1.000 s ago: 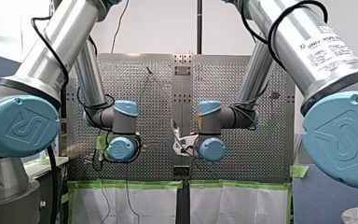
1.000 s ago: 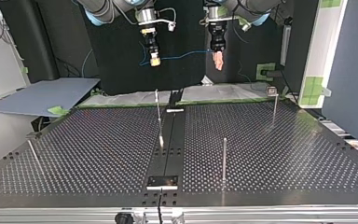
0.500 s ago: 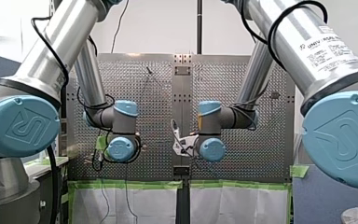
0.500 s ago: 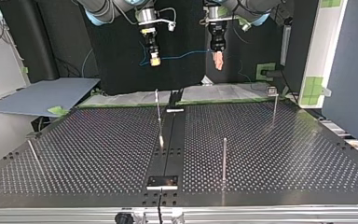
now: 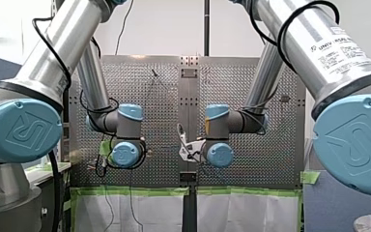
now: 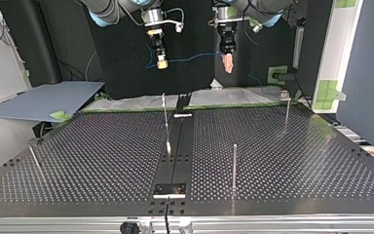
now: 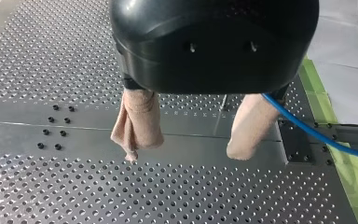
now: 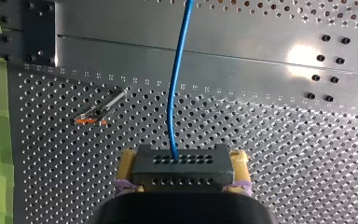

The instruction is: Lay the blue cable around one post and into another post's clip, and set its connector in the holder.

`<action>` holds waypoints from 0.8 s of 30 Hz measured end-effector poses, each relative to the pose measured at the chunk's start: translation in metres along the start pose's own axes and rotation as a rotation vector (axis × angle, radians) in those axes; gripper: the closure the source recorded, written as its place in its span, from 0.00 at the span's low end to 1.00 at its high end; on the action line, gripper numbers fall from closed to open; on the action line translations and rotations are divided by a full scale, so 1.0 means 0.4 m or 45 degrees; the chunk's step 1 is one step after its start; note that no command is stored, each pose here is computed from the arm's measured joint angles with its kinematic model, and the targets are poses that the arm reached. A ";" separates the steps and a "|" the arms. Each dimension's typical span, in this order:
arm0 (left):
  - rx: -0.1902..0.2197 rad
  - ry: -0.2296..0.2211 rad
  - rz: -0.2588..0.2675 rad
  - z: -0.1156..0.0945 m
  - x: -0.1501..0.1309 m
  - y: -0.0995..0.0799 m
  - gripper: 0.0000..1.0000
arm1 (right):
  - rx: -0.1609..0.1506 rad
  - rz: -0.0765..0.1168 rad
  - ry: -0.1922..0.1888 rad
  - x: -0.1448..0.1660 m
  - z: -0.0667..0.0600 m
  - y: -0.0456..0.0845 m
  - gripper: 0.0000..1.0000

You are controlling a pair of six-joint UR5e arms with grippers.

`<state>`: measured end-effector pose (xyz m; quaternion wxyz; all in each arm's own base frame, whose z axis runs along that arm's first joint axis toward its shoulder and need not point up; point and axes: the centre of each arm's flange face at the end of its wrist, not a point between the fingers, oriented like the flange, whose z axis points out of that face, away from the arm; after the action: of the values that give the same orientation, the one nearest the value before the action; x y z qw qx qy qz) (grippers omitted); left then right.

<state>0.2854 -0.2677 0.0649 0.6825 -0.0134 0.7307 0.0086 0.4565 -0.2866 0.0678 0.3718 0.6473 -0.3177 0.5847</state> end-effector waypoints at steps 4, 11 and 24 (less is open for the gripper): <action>0.000 0.000 0.000 0.000 0.000 0.000 0.00 | 0.000 0.000 0.000 0.000 0.000 0.000 1.00; 0.000 0.013 0.020 -0.002 0.014 0.012 0.00 | 0.001 0.008 -0.011 -0.006 0.000 -0.011 1.00; -0.073 0.077 -0.037 -0.002 -0.015 0.096 0.00 | 0.014 0.147 -0.015 0.085 0.012 -0.032 1.00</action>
<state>0.2838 -0.2292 0.0706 0.6594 -0.0439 0.7502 0.0191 0.4738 -0.2831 0.1001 0.3321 0.6333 -0.3534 0.6031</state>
